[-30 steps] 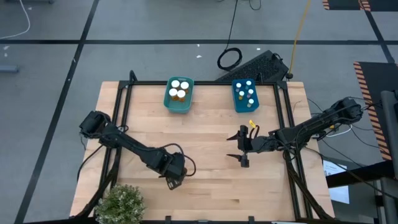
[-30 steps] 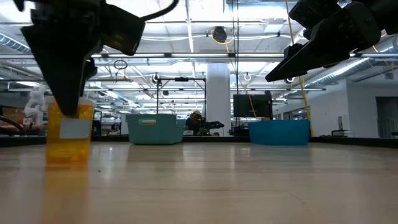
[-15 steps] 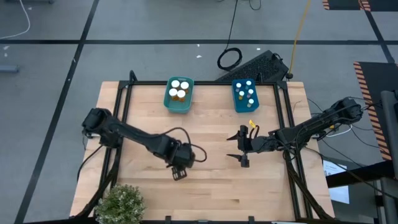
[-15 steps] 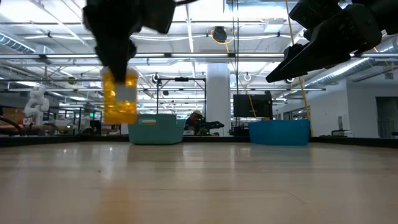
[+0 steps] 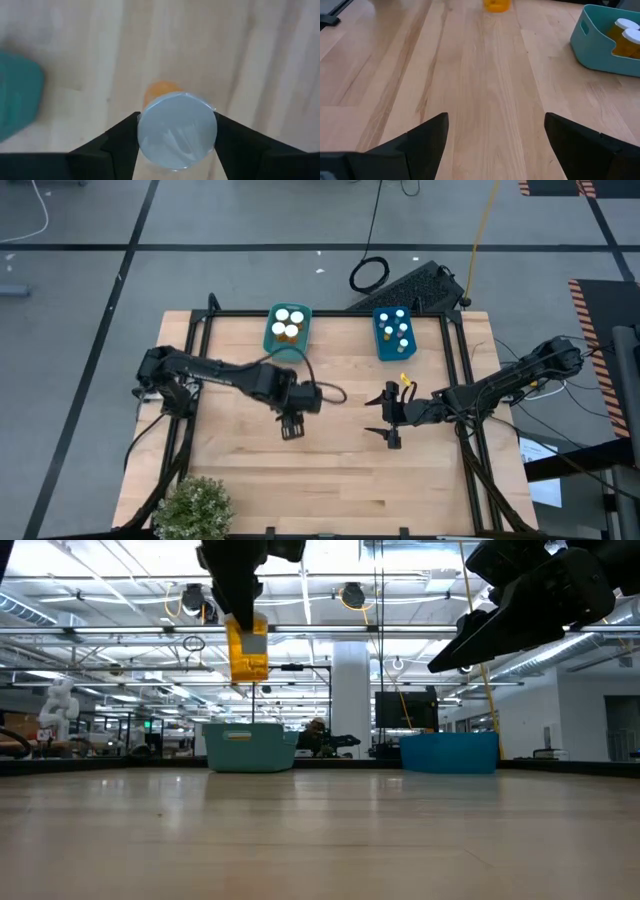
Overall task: Pick and place medicine bottles into bin by pill shape (circle, oval)
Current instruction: Put the big orange pill bottle into the green bin
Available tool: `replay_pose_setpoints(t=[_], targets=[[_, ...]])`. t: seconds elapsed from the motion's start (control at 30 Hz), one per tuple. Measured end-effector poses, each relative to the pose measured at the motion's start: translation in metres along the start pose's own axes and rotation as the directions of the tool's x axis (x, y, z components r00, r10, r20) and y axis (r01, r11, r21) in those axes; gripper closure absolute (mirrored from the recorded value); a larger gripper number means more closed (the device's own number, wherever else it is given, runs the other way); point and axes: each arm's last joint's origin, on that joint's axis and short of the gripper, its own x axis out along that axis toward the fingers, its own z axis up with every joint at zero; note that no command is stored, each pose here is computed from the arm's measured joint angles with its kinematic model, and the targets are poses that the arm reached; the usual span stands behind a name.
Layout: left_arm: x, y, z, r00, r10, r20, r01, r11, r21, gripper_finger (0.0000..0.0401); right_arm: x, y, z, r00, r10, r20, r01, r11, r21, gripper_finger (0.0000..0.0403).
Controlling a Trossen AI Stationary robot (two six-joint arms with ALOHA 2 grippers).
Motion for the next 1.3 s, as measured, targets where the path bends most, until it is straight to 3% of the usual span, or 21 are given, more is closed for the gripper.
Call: replay_pose_setpoints(t=[0.23, 0.47, 0.83, 1.03, 1.3], targets=[[-0.012, 0.050, 0.012, 0.997, 0.075, -0.028, -0.076, 0.996, -0.056, 0.0195, 0.000, 0.000, 0.000, 1.000, 0.000, -0.004, 0.000, 1.000, -0.006, 0.0080], [-0.017, 0.110, 0.018, 0.987, 0.154, -0.049, -0.158, 0.984, -0.089, 0.0163, 0.000, 0.000, 0.000, 1.000, 0.000, -0.004, 0.000, 1.000, -0.010, 0.0080], [-0.018, 0.203, 0.007, 0.974, 0.202, -0.103, -0.221, 0.949, -0.224, 0.0192, 0.000, 0.000, 0.000, 1.000, 0.000, -0.004, 0.000, 1.000, -0.027, 0.0080], [-0.017, 0.227, 0.002, 0.971, 0.218, -0.095, -0.236, 0.932, -0.274, 0.0173, 0.000, 0.000, 0.000, 1.000, -0.001, -0.005, 0.000, 1.000, -0.030, 0.0080], [-0.004, 0.232, 0.000, 0.977, 0.197, -0.083, -0.213, 0.935, -0.283, 0.0193, 0.000, 0.000, -0.002, 1.000, -0.002, -0.017, 0.002, 0.999, -0.036, 0.0080]])
